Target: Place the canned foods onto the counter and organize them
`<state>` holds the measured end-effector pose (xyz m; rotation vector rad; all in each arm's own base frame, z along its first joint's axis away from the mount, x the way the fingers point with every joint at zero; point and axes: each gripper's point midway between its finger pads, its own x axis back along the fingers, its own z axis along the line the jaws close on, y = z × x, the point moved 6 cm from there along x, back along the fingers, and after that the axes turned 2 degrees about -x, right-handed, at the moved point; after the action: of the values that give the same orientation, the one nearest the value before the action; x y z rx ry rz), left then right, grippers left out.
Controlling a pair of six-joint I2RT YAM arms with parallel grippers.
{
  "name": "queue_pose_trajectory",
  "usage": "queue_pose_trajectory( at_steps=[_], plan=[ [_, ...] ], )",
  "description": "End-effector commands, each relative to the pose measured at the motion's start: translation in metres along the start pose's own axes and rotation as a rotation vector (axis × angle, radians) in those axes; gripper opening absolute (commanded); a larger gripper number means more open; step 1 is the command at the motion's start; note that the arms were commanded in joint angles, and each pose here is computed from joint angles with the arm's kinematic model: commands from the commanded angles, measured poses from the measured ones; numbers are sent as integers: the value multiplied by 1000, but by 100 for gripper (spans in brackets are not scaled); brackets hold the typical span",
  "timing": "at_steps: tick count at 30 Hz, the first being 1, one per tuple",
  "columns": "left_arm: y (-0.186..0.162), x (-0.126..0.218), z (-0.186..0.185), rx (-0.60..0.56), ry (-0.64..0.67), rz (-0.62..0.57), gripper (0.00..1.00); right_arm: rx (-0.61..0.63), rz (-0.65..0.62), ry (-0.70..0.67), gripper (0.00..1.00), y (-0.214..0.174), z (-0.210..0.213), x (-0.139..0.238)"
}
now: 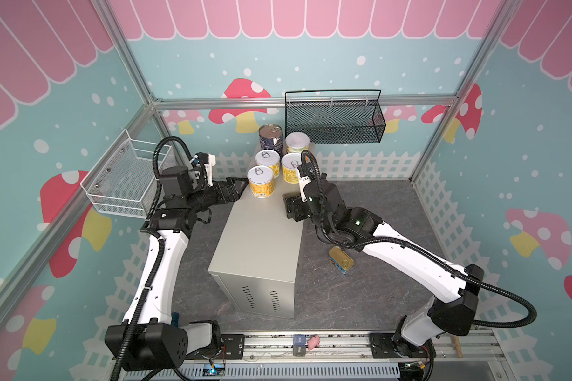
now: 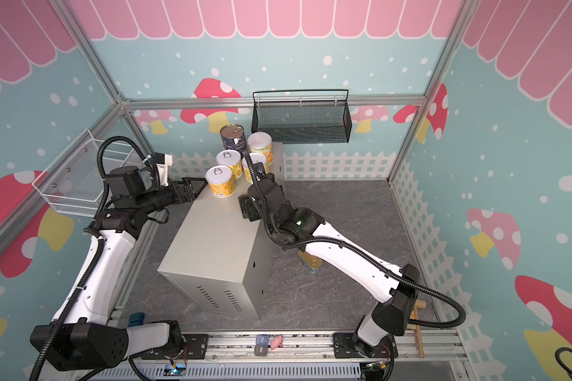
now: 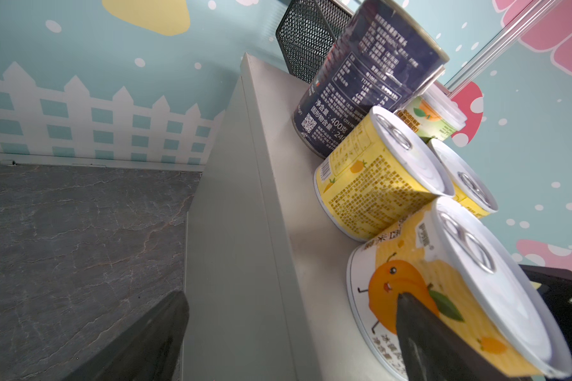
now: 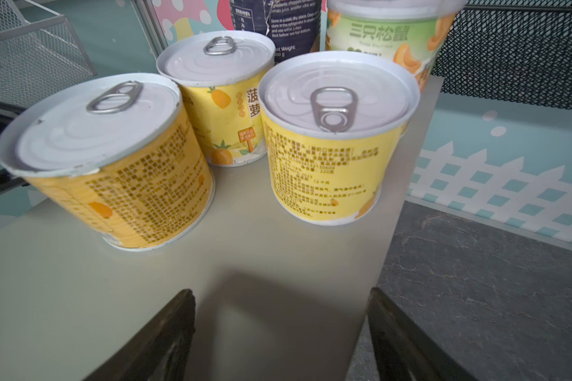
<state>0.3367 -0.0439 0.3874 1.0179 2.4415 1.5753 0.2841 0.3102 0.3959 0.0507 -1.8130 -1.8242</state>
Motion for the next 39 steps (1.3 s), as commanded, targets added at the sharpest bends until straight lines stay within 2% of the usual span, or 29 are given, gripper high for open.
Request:
queue_pose_trajectory(
  at_steps=[1, 11, 17, 23, 33, 39],
  plan=[
    [-4, -3, -1, -6, -10, 11, 99, -7, 12, -29, 83, -4, -6, 6],
    [-4, -2, -1, -12, 9, 10, 99, -4, 5, -28, 84, -2, -7, 8],
    [1, 8, 7, 10, 109, -24, 99, 5, 2, -36, 84, 1, -10, 14],
    [7, 30, 15, 30, 176, -66, 99, 1, -11, -94, 93, 10, -35, 40],
    [4, 48, 9, 45, 220, -66, 99, -143, 137, -234, 97, -15, -112, 62],
    [7, 51, -4, 49, 148, -63, 99, -147, 313, -241, 99, -71, -133, 45]
  ],
)
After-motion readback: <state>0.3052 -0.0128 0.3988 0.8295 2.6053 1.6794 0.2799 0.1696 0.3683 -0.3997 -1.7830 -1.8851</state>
